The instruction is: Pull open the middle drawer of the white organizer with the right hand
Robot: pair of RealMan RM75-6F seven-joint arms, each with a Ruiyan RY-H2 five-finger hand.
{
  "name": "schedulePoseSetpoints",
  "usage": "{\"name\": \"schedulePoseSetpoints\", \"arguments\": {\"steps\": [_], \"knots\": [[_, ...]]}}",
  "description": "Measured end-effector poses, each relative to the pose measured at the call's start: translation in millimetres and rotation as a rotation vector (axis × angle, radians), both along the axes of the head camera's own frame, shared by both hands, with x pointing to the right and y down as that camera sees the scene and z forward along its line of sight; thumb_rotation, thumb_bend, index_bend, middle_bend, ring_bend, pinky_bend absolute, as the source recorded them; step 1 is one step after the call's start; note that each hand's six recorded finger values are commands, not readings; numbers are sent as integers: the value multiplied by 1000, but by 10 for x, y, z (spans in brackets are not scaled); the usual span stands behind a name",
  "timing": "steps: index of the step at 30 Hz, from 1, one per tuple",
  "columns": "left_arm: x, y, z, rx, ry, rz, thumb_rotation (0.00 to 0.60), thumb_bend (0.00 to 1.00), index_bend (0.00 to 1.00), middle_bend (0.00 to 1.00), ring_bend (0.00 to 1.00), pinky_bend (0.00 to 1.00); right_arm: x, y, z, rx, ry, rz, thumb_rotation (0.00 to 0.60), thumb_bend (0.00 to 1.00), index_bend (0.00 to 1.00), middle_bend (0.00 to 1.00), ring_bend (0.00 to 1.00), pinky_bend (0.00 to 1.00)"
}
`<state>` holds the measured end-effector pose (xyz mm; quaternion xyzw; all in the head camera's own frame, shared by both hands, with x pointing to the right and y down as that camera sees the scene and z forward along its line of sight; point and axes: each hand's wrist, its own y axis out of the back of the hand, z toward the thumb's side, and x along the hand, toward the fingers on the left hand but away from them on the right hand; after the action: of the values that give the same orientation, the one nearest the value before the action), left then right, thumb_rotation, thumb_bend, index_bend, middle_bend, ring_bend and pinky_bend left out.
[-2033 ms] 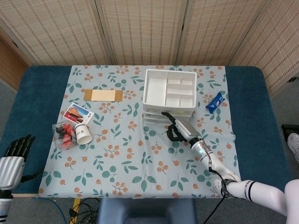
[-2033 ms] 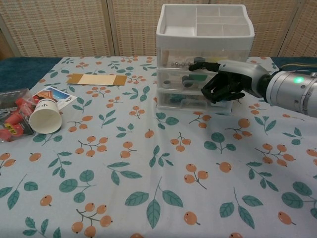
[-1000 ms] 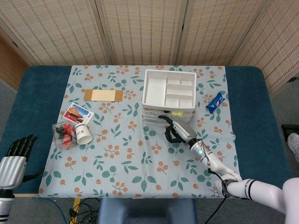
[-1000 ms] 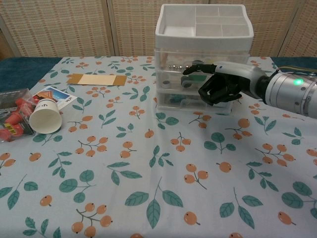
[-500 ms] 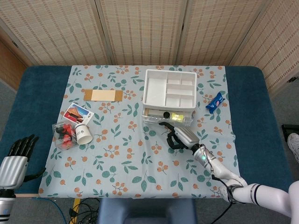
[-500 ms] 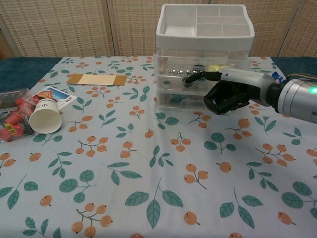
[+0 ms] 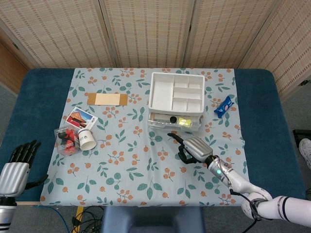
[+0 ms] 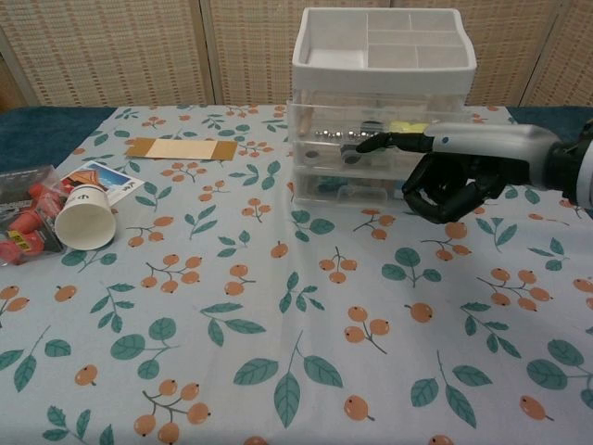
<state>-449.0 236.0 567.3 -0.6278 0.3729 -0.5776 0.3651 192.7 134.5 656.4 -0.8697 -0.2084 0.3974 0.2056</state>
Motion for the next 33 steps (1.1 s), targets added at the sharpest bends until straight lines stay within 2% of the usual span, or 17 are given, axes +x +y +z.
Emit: {"name": "schedulePoseSetpoints", "arguments": {"steps": [5, 9, 21, 29, 33], "knots": [[17, 5, 9, 0, 5, 2, 600, 166, 55, 63, 64, 81, 37, -111, -289, 87, -4, 2, 600, 623, 0, 713, 843, 1000], [22, 3, 12, 0, 6, 3, 600, 165, 55, 62, 64, 81, 92, -207, -351, 120, 17, 25, 600, 624, 0, 714, 843, 1000], [16, 9, 28, -5, 2, 1, 600, 166, 54, 63, 64, 81, 191, -415, -204, 93, 108, 63, 600, 623, 0, 715, 843, 1000], [17, 5, 42, -8, 3, 0, 600, 165, 55, 62, 64, 81, 208, -424, -128, 81, 148, 50, 600, 623, 0, 719, 843, 1000], [33, -1, 52, -9, 5, 5, 600, 166, 55, 62, 64, 81, 219, -392, -137, 76, 149, 49, 600, 623, 34, 723, 843, 1000]]}}
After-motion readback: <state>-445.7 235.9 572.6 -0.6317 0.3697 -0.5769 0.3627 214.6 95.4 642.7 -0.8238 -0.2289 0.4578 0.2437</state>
